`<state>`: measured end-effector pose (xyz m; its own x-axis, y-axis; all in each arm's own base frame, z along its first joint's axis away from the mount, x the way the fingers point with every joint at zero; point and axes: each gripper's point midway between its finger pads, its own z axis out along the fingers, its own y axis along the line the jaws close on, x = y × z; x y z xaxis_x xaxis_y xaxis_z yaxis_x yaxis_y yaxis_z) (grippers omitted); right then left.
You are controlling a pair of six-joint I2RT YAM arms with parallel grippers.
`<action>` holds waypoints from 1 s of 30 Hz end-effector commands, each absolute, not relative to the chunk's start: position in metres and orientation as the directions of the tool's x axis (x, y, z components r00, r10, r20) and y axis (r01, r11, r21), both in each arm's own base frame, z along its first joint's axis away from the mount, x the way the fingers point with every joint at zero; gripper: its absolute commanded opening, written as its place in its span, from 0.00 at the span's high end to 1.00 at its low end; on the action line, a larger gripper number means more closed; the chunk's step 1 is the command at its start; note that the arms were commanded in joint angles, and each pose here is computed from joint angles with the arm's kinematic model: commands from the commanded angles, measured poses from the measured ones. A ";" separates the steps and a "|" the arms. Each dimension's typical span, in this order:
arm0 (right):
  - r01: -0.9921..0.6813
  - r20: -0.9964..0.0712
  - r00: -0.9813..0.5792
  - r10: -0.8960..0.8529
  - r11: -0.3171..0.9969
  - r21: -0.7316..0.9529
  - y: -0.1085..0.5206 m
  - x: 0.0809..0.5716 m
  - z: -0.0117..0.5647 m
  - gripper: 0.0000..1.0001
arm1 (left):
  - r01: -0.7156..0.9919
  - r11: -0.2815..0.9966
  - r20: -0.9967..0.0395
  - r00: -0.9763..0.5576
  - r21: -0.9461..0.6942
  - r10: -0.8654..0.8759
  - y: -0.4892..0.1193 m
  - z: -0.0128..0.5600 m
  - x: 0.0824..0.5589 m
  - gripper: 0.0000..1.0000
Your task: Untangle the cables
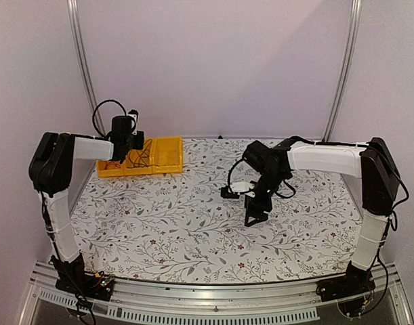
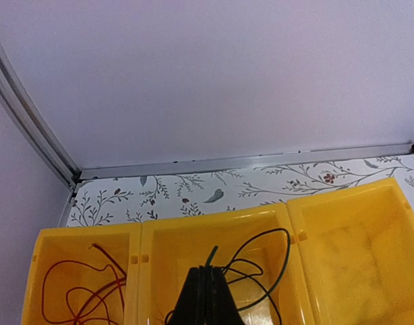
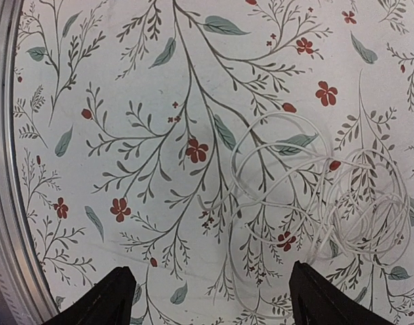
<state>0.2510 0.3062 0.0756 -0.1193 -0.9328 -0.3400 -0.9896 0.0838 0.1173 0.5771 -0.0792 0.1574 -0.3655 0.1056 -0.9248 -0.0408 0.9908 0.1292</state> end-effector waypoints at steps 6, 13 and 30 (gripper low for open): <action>-0.994 -0.338 -0.093 -0.937 0.067 0.088 0.306 0.250 0.083 0.17 | -0.114 0.984 -0.887 -0.456 0.137 0.070 -0.063 0.130 0.598 1.00; -0.997 -0.344 -0.075 -0.936 0.058 0.060 0.311 0.258 0.086 0.17 | -0.083 0.995 -0.737 -0.676 0.051 -0.019 -0.064 0.069 0.594 0.95; -0.998 -0.345 -0.058 -0.937 0.048 0.039 0.316 0.263 0.086 0.17 | -0.048 0.999 -0.738 -0.674 -0.002 -0.034 -0.075 0.109 0.575 0.73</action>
<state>0.2571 0.3101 0.0812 -0.0796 -0.9387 -0.3354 -0.9960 0.0608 0.0661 0.5830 -0.0688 0.0501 -0.7341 -0.0180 -0.6788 -0.0620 0.9972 0.0406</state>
